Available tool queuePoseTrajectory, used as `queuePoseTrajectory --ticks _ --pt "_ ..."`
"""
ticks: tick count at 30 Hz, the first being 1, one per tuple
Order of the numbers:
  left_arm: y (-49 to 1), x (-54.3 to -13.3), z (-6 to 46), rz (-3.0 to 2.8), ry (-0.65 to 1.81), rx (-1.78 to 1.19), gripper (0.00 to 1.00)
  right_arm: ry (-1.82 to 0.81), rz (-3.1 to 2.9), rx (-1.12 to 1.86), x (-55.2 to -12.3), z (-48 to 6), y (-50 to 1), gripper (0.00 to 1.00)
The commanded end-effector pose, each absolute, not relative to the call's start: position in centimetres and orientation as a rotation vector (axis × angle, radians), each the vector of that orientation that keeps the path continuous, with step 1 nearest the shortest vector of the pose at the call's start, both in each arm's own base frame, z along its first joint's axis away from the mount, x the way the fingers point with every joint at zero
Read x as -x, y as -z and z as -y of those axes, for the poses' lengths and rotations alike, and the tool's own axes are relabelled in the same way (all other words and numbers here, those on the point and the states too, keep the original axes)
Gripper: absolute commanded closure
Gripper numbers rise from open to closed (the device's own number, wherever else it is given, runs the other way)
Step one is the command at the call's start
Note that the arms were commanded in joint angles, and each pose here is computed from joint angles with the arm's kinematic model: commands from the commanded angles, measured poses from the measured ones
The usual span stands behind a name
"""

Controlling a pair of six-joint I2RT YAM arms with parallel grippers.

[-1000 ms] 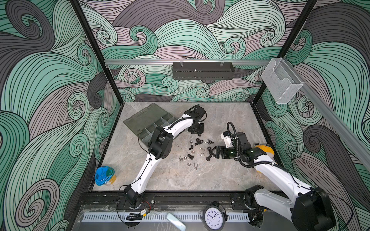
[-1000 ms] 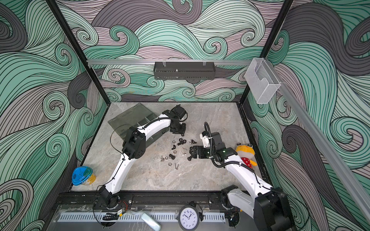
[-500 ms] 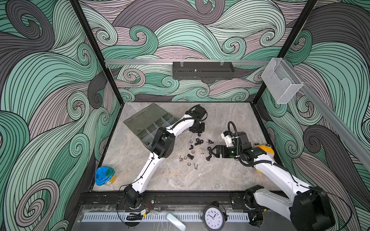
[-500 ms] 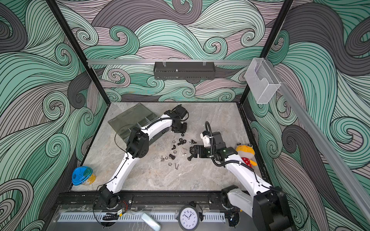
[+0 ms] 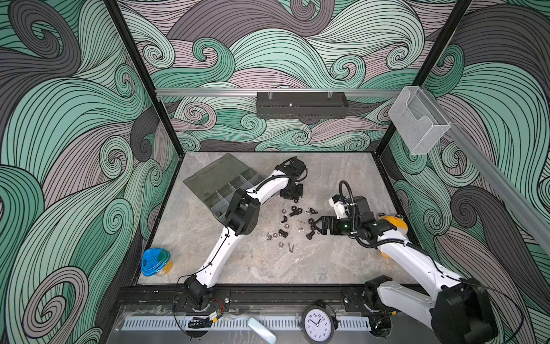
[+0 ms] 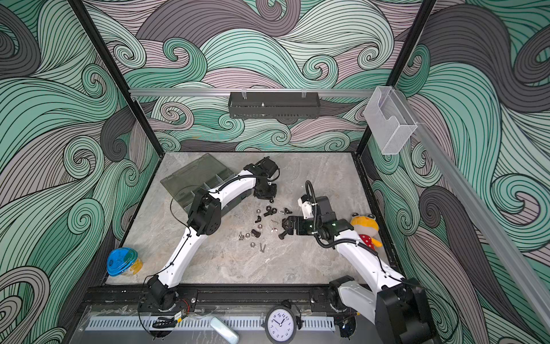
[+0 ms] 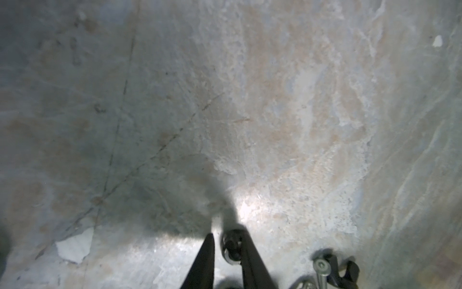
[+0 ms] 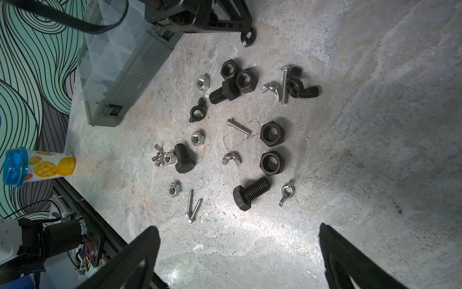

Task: Sort the screws and nuts into containers
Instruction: Pick up the nut at the center of the table.

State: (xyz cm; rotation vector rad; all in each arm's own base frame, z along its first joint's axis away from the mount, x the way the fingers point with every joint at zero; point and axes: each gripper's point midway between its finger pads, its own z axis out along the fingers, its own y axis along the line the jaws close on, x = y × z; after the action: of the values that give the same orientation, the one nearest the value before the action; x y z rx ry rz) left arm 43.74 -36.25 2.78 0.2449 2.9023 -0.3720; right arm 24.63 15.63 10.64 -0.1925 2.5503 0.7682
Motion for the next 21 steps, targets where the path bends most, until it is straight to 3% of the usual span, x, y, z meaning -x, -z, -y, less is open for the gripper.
queuePoseTrajectory --ticks 1,14,21 --pt "-1.7 -43.8 35.2 -2.931 0.301 -0.227 0.80 -0.783 -2.509 0.211 -25.0 -15.8 -11.6 0.01" --pt "-2.0 -44.6 35.0 -2.910 0.308 -0.228 0.92 -0.781 -2.527 0.203 -25.1 -15.7 -11.1 0.01" --pt "-4.7 -44.7 34.6 -2.882 0.353 -0.258 1.00 -0.819 -2.510 0.205 -25.6 -16.3 -11.5 0.01"
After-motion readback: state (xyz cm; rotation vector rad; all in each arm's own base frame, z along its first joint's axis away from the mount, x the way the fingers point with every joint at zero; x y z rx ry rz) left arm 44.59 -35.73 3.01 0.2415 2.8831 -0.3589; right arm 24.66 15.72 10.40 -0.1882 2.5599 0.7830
